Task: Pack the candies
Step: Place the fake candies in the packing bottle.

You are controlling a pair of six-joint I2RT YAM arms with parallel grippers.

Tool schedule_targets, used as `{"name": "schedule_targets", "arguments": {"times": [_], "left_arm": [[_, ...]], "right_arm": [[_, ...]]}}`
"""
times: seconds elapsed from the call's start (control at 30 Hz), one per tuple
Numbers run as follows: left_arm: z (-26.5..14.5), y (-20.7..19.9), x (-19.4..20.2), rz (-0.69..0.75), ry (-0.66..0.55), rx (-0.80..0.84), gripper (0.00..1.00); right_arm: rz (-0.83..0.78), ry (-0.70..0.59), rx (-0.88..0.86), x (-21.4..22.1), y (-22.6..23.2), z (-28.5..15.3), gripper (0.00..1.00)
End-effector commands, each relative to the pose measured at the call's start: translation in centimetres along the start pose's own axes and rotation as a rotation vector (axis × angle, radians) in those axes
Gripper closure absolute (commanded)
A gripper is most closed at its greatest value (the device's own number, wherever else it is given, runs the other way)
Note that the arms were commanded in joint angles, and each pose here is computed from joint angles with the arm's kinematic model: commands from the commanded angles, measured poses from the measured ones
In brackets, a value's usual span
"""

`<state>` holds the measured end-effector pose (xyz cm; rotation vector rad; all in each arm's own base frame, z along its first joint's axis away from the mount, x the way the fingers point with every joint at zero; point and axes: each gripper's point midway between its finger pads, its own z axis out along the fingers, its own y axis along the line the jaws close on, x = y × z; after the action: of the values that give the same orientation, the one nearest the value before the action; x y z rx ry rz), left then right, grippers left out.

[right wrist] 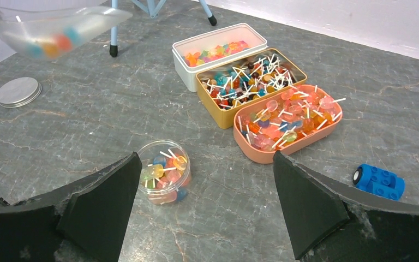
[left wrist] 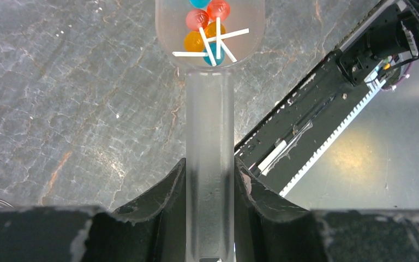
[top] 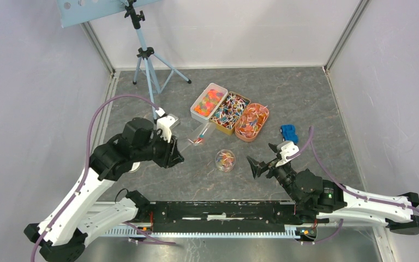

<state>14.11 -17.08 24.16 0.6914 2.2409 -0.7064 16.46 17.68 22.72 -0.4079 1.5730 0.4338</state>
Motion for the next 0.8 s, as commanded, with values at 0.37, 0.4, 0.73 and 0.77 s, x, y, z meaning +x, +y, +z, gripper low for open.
{"name": "schedule_targets", "arguments": {"times": [0.37, 0.4, 0.73, 0.77], "left_arm": [[1.3, -1.8, 2.5, -0.071, 0.136, 0.077, 0.98], [1.4, -1.9, 2.8, -0.068, 0.154, 0.082, 0.98], [1.8, -2.2, 4.1, -0.029, 0.296, 0.092, 0.98], [1.9, -2.2, 4.3, -0.021, 0.313, 0.096, 0.98]], "right_arm": [[0.028, -0.036, 0.013, -1.6, -0.2, 0.0, 0.02], [0.028, -0.036, 0.013, -1.6, -0.2, -0.1, 0.02], [0.026, -0.054, 0.030, -1.6, -1.0, -0.4, 0.02], [0.025, -0.055, 0.031, -1.6, -1.0, -0.4, 0.02]]}}
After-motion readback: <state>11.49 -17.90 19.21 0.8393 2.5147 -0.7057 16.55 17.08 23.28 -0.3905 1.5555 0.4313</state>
